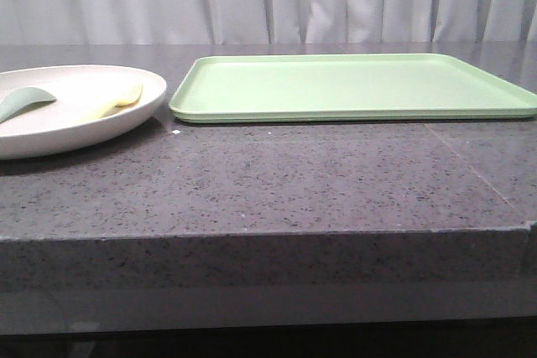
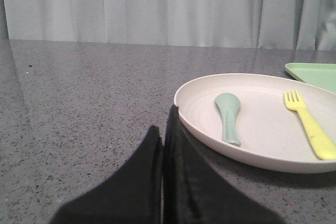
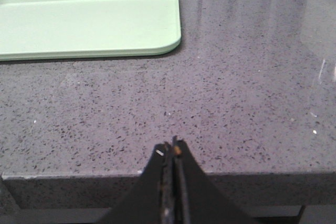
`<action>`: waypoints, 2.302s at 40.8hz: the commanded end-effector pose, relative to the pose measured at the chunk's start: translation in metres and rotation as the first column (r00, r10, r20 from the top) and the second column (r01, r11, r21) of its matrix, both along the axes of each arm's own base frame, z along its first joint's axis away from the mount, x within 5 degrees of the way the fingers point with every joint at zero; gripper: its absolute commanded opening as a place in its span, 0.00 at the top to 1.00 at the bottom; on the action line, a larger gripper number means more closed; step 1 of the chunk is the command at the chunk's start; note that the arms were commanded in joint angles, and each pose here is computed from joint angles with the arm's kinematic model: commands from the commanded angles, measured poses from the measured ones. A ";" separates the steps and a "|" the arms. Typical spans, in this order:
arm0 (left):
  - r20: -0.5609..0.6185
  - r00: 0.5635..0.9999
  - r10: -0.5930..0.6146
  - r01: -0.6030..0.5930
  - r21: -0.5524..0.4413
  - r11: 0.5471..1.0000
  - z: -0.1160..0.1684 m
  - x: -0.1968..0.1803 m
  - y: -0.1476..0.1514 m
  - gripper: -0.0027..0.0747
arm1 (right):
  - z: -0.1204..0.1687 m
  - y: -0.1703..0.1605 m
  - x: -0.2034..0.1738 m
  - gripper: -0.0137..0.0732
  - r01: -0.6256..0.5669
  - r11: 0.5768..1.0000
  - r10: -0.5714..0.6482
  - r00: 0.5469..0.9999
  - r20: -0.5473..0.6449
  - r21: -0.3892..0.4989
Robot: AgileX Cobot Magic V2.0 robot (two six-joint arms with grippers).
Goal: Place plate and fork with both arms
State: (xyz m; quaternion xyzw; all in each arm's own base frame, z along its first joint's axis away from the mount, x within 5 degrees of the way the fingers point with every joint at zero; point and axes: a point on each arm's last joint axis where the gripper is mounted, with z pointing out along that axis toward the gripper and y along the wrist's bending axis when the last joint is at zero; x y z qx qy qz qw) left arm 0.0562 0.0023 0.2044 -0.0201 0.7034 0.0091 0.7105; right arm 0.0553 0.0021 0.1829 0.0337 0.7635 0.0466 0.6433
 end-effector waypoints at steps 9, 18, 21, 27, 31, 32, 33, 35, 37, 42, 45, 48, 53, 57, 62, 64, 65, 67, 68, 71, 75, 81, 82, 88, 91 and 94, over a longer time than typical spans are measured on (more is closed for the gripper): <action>0.218 0.976 0.006 0.006 -0.053 0.999 0.019 -0.004 0.000 0.99 | 0.021 -0.001 -0.002 0.98 0.010 1.000 -0.009 0.989 0.144 -0.002; 0.378 0.926 0.021 0.018 -0.099 0.995 0.049 -0.012 0.002 0.99 | 0.072 0.000 -0.014 0.98 0.006 1.000 -0.006 0.967 0.255 -0.001; 0.417 0.909 0.014 0.018 -0.073 0.997 0.067 -0.017 0.001 0.99 | 0.097 0.000 -0.023 0.98 0.005 1.000 -0.005 0.953 0.302 -0.001; 0.417 0.909 -0.009 -0.013 0.050 0.999 0.106 -0.020 -0.001 0.99 | 0.140 0.000 -0.029 0.98 0.003 1.000 -0.002 0.942 0.335 -0.002; 0.361 0.933 -0.007 -0.019 0.066 0.998 0.129 -0.012 -0.001 0.99 | 0.162 0.000 -0.020 0.98 0.001 1.000 0.000 0.954 0.298 -0.003; 0.331 0.944 -0.004 -0.018 0.065 0.998 0.137 -0.007 -0.001 0.99 | 0.167 0.000 -0.017 0.98 0.001 1.000 0.000 0.958 0.287 -0.003; 0.302 0.953 -0.002 -0.018 0.064 0.998 0.142 -0.003 0.000 0.99 | 0.172 0.000 -0.013 0.98 0.001 1.000 0.000 0.961 0.277 -0.003; 0.248 0.969 0.002 -0.017 0.062 0.998 0.151 0.005 0.000 0.99 | 0.179 0.000 -0.004 0.98 0.000 1.000 0.000 0.967 0.255 -0.004; 0.190 0.982 0.005 -0.017 0.059 0.998 0.157 0.015 0.001 0.99 | 0.184 0.000 0.006 0.98 0.000 1.000 0.001 0.974 0.226 -0.004; 0.074 0.997 0.010 -0.014 0.055 0.998 0.166 0.039 0.002 0.99 | 0.187 0.000 0.031 0.98 0.000 1.000 0.001 0.989 0.149 -0.004; 0.036 0.999 0.010 -0.012 0.052 0.999 0.166 0.050 0.003 0.99 | 0.185 0.001 0.042 0.98 0.000 1.000 0.001 0.994 0.109 -0.005; 0.020 1.000 0.009 -0.010 0.048 0.999 0.164 0.055 0.003 0.99 | 0.183 0.001 0.051 0.98 0.001 1.000 0.000 0.996 0.085 -0.005; 0.009 1.000 0.009 -0.010 0.047 0.999 0.162 0.058 0.003 0.99 | 0.182 0.001 0.056 0.96 0.001 1.000 0.000 0.997 0.071 -0.005; 0.005 1.000 0.009 -0.009 0.047 0.999 0.161 0.058 0.003 0.99 | 0.182 0.001 0.056 0.87 0.001 1.000 0.000 0.997 0.071 -0.005; -0.001 1.000 0.009 -0.009 0.047 0.999 0.159 0.058 0.003 0.89 | 0.181 0.001 0.056 0.63 0.001 1.000 0.000 0.998 0.069 -0.005; -0.002 1.000 0.009 -0.009 0.047 0.999 0.158 0.058 0.003 0.79 | 0.181 0.001 0.056 0.52 0.001 1.000 0.000 0.998 0.069 -0.005; -0.002 1.000 0.009 -0.009 0.047 0.999 0.158 0.058 0.003 0.72 | 0.181 0.001 0.056 0.46 0.001 1.000 0.000 0.998 0.069 -0.005; -0.005 1.000 0.009 -0.009 0.047 0.999 0.158 0.058 0.003 0.57 | 0.181 0.001 0.056 0.36 0.001 1.000 0.000 0.998 0.069 -0.005; -0.005 1.000 0.009 -0.009 0.047 0.999 0.158 0.058 0.003 0.48 | 0.181 0.001 0.056 0.31 0.001 1.000 0.000 0.998 0.069 -0.005; 0.002 1.000 0.009 -0.009 0.047 0.999 0.159 0.058 0.003 0.24 | 0.181 0.001 0.056 0.22 0.001 1.000 0.000 0.998 0.069 -0.005; 0.000 1.000 0.009 -0.009 0.047 0.999 0.159 0.058 0.003 0.07 | 0.181 0.001 0.056 0.20 0.001 1.000 0.000 0.998 0.069 -0.005; -0.002 1.000 0.009 -0.009 0.047 0.999 0.158 0.058 0.003 0.09 | 0.181 0.001 0.056 0.20 0.001 1.000 0.000 0.998 0.069 -0.005; 0.000 1.000 0.009 -0.009 0.047 0.999 0.159 0.058 0.003 0.10 | 0.181 0.001 0.056 0.20 0.001 1.000 0.000 0.998 0.069 -0.005; 0.033 0.999 0.007 -0.009 0.048 0.999 0.162 0.058 0.003 0.14 | 0.181 0.001 0.056 0.20 0.001 1.000 0.000 0.998 0.069 -0.005; 0.045 0.999 0.006 -0.009 0.049 0.999 0.163 0.058 0.003 0.17 | 0.181 0.001 0.056 0.20 0.001 1.000 0.000 0.998 0.069 -0.005; 0.039 0.999 0.006 -0.008 0.049 0.999 0.162 0.060 0.003 0.19 | 0.181 0.001 0.056 0.20 0.001 1.000 0.000 0.998 0.069 -0.005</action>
